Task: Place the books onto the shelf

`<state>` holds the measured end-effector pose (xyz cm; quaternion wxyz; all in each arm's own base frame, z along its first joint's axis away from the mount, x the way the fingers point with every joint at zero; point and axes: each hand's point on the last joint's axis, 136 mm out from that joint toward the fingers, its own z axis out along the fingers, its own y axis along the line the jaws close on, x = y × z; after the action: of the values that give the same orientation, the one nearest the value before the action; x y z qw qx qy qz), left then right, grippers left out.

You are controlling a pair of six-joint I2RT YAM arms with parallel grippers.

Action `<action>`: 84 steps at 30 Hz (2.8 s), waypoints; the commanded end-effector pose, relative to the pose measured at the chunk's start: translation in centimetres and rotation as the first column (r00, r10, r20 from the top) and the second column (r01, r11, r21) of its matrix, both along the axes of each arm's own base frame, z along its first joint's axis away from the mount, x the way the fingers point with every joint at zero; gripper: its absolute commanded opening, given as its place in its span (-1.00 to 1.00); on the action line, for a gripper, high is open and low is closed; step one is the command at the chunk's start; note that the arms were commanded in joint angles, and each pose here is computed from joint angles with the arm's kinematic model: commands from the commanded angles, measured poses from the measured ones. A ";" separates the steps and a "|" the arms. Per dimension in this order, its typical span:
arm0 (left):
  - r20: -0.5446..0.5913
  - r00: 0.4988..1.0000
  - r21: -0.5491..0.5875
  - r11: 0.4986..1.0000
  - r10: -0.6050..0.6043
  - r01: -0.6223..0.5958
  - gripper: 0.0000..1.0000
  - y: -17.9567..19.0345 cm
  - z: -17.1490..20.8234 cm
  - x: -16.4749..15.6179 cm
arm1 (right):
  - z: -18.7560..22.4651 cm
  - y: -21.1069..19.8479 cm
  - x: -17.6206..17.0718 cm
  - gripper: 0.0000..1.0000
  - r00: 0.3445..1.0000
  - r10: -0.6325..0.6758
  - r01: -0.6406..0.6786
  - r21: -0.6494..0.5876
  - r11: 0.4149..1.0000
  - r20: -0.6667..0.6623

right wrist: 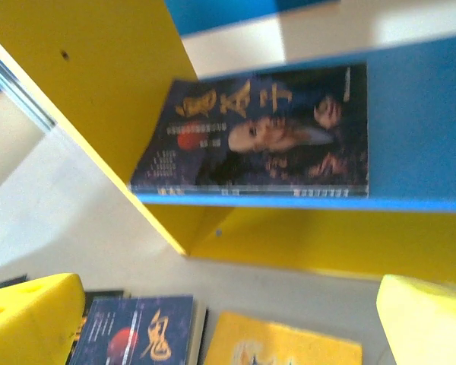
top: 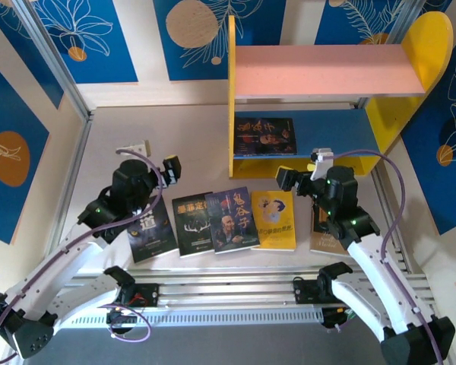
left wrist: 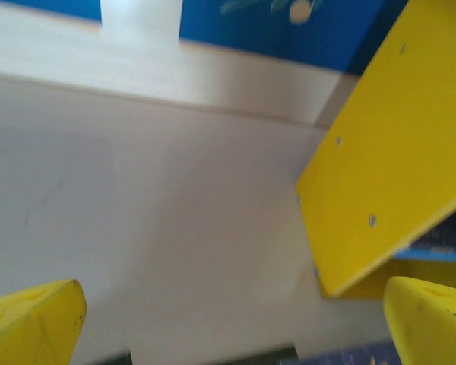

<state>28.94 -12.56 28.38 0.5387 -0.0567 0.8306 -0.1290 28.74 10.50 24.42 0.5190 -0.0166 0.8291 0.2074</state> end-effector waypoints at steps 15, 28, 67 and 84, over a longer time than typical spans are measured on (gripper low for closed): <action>-0.475 0.878 0.023 0.996 -0.063 0.084 1.00 -8.1 -14.3 -6.1 | -12.9 5.9 -4.8 0.84 0.870 0.197 -0.151 0.136 0.979 -0.452; -0.558 0.810 -0.106 0.983 -0.183 0.149 1.00 -11.5 -17.5 -7.4 | -15.0 8.2 -5.5 0.70 0.815 0.250 -0.220 0.118 0.968 -0.522; -0.657 0.695 -0.169 0.955 -0.293 0.243 0.90 -16.9 -22.5 -7.8 | -19.6 12.2 -4.8 -0.14 0.728 0.301 -0.301 0.108 0.948 -0.616; -0.650 0.675 -0.229 0.937 -0.349 0.264 0.90 -18.9 -22.7 -7.5 | -22.2 10.7 -5.5 -0.74 0.674 0.251 -0.242 0.114 0.964 -0.694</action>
<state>21.29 -28.63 4.86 0.1690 -0.0010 0.9677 -0.1873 24.14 21.68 3.52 0.1581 -0.0513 0.9467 0.2760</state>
